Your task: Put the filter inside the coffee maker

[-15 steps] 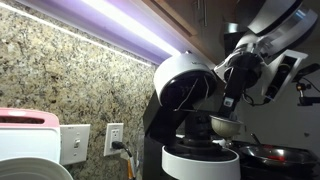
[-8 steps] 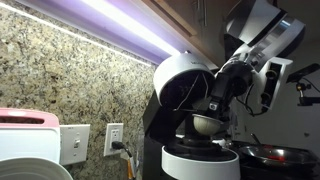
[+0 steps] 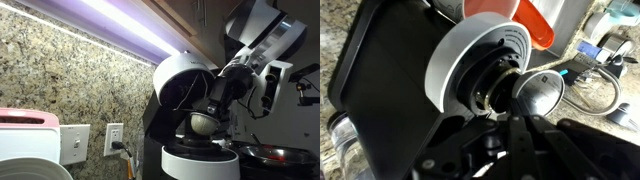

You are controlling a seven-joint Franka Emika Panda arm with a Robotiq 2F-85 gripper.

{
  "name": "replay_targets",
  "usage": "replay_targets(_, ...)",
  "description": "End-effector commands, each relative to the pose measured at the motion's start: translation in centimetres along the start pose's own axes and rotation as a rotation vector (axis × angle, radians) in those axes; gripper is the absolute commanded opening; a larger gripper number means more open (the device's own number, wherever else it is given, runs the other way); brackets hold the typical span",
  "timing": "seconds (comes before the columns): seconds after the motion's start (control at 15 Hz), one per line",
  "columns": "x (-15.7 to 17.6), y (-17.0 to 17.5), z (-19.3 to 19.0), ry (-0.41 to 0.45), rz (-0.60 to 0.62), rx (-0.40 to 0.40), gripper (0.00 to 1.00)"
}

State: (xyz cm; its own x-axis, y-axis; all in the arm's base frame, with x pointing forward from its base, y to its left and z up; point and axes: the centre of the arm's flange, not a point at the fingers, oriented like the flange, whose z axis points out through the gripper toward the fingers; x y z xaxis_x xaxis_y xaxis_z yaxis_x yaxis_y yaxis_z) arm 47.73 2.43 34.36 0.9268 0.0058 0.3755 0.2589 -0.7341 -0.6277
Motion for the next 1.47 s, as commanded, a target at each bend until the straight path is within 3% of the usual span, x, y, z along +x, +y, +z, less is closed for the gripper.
replay_targets(0.0,0.2,-0.4,0.0,0.118,0.012,-0.034,0.00)
replay_targets(0.4,-0.8,-0.5,0.5,0.219,-0.001,-0.097,0.00)
replay_targets(0.53,-0.9,-0.7,0.6,0.218,-0.005,-0.094,0.28)
replay_targets(1.2,-1.7,-0.6,-0.1,0.186,-0.009,-0.087,1.00)
replay_targets(1.4,-3.0,-0.5,-1.0,0.106,-0.058,-0.088,1.00)
